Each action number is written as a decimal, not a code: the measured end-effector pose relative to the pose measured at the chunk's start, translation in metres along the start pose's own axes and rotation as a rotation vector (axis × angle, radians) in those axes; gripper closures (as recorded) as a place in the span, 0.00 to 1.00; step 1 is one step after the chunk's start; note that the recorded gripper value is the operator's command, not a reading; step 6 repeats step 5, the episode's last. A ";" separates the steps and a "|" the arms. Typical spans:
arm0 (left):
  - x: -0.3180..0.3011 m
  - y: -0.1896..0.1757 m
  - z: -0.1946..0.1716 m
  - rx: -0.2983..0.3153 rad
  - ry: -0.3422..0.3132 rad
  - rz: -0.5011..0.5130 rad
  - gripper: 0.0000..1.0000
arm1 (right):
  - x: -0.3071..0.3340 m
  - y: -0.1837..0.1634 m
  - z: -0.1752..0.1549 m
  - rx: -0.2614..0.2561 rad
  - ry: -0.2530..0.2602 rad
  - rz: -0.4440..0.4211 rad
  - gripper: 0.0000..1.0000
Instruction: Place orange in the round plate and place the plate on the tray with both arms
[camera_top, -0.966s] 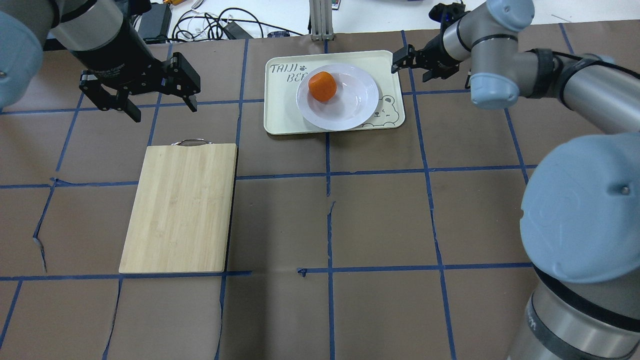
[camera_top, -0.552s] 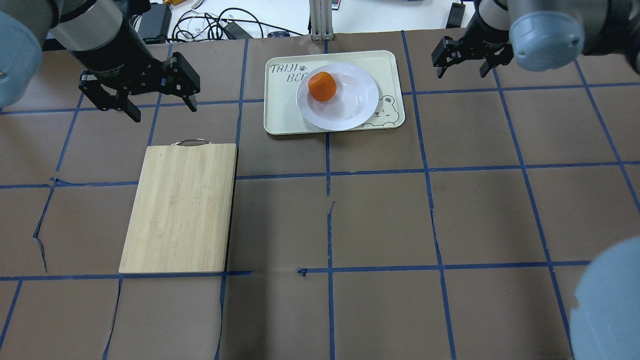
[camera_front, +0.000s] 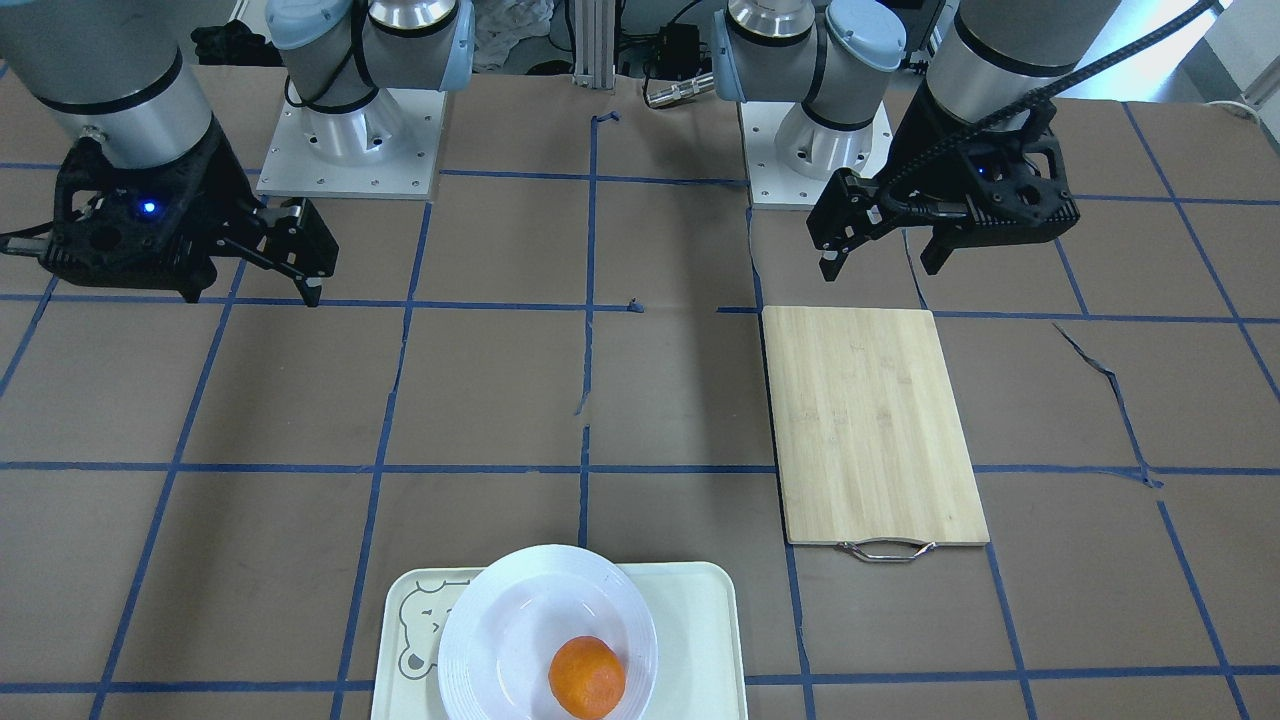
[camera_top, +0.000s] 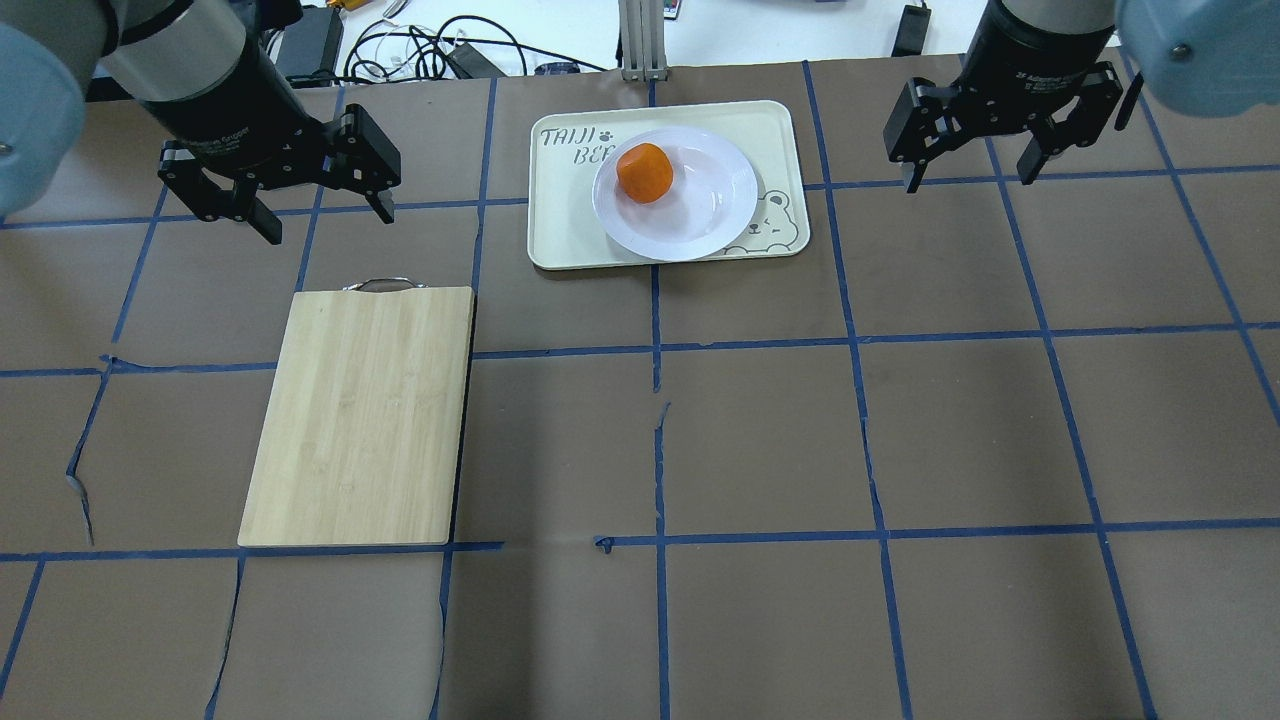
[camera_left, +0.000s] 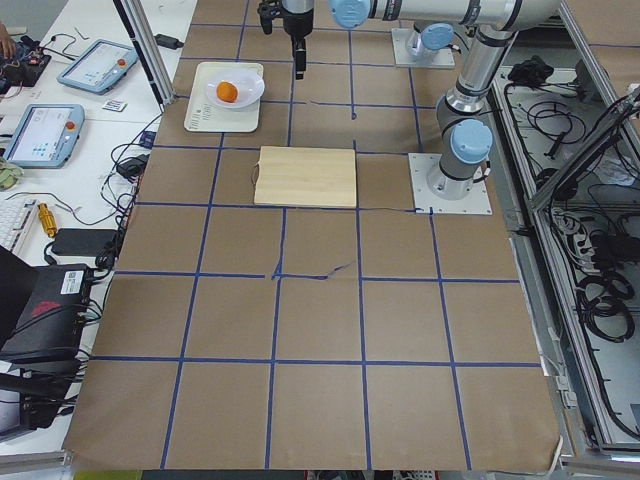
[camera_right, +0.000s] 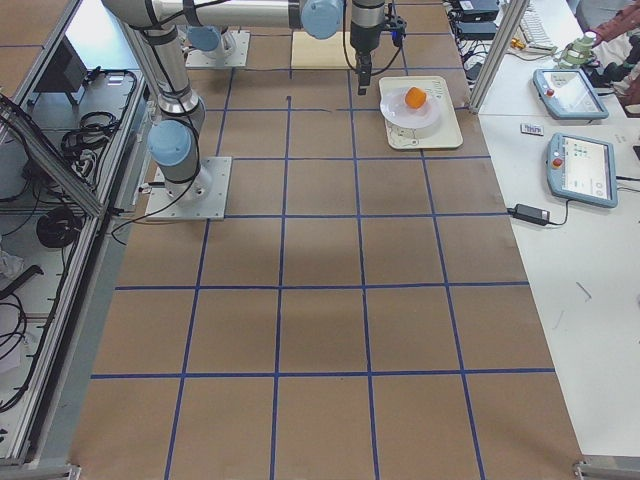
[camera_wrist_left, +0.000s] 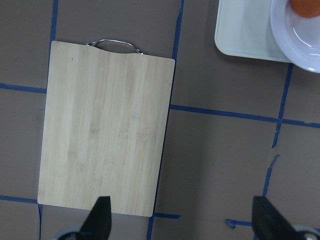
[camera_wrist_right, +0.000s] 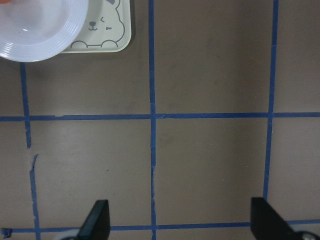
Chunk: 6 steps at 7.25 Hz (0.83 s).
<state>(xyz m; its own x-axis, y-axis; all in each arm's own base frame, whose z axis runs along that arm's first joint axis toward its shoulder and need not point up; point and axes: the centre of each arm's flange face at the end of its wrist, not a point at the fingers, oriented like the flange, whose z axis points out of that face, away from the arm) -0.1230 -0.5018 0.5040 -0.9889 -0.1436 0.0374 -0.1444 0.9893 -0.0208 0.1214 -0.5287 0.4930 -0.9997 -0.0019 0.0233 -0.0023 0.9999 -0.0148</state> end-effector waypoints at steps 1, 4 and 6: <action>0.000 0.000 0.000 0.000 0.000 0.000 0.00 | -0.005 0.002 -0.002 -0.003 -0.040 0.002 0.00; 0.000 0.000 0.000 0.000 0.000 -0.001 0.00 | -0.004 0.005 -0.007 0.000 -0.006 -0.004 0.00; 0.000 0.000 0.000 0.000 -0.001 -0.001 0.00 | -0.003 0.005 -0.005 -0.004 0.006 -0.003 0.00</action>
